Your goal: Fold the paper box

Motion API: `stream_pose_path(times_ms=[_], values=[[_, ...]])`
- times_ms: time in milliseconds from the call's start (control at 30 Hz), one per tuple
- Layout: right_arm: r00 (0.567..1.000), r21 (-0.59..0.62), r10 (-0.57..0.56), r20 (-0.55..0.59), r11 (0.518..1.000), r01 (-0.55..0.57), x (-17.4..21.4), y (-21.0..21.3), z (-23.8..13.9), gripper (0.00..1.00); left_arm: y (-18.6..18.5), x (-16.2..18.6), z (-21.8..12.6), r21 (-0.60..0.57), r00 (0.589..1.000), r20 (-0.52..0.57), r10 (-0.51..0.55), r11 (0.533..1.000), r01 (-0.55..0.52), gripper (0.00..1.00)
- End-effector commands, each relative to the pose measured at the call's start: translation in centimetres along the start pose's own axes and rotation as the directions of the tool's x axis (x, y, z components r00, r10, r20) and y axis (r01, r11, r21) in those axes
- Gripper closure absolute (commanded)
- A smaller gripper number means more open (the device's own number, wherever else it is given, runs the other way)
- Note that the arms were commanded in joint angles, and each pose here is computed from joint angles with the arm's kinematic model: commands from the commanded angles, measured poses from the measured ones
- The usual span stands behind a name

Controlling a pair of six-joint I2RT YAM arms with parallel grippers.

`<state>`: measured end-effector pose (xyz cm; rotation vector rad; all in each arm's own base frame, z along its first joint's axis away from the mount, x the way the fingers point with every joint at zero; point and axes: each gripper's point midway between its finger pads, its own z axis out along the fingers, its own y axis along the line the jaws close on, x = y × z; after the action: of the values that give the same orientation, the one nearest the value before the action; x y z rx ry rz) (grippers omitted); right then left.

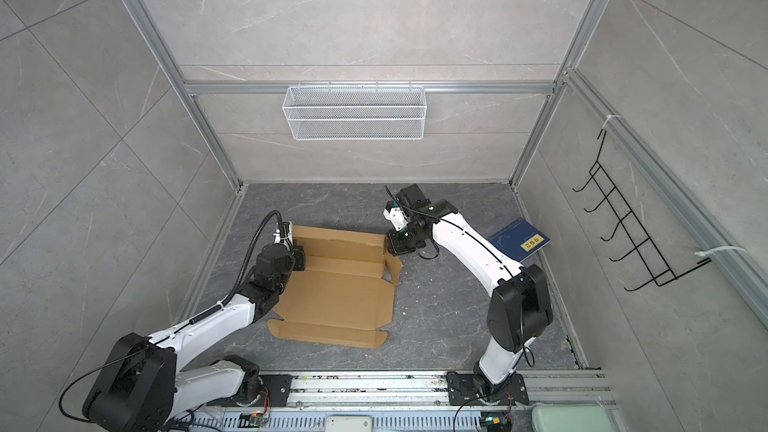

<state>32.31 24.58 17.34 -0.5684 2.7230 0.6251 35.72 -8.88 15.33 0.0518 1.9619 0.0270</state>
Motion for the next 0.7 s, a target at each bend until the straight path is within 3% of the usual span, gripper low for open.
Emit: stream_pose_path(times_ms=[0, 267, 500, 667], values=[[0.996, -0.018, 0.059, 0.072, 0.998, -0.058, -0.8, 1.0, -1.1, 0.89, 0.5, -1.4, -0.4, -0.02, 0.996, 0.068, -0.065, 0.998, 0.067, 1.0], [0.981, -0.15, 0.169, 0.096, 0.977, -0.154, -2.3, 2.9, -0.5, 0.88, 0.5, -0.7, -0.7, -0.007, 0.991, 0.061, -0.122, 0.992, 0.123, 1.0], [0.969, -0.108, 0.22, 0.108, 0.972, -0.209, -1.8, 1.7, 1.1, 0.85, 0.6, -0.1, -0.7, -0.011, 0.989, 0.052, -0.139, 0.99, 0.14, 1.0], [0.971, -0.15, 0.188, 0.148, 0.975, -0.166, -2.2, 2.1, 1.5, 0.72, 0.6, 0.6, -0.5, -0.019, 0.99, 0.038, -0.132, 0.991, 0.133, 1.0]])
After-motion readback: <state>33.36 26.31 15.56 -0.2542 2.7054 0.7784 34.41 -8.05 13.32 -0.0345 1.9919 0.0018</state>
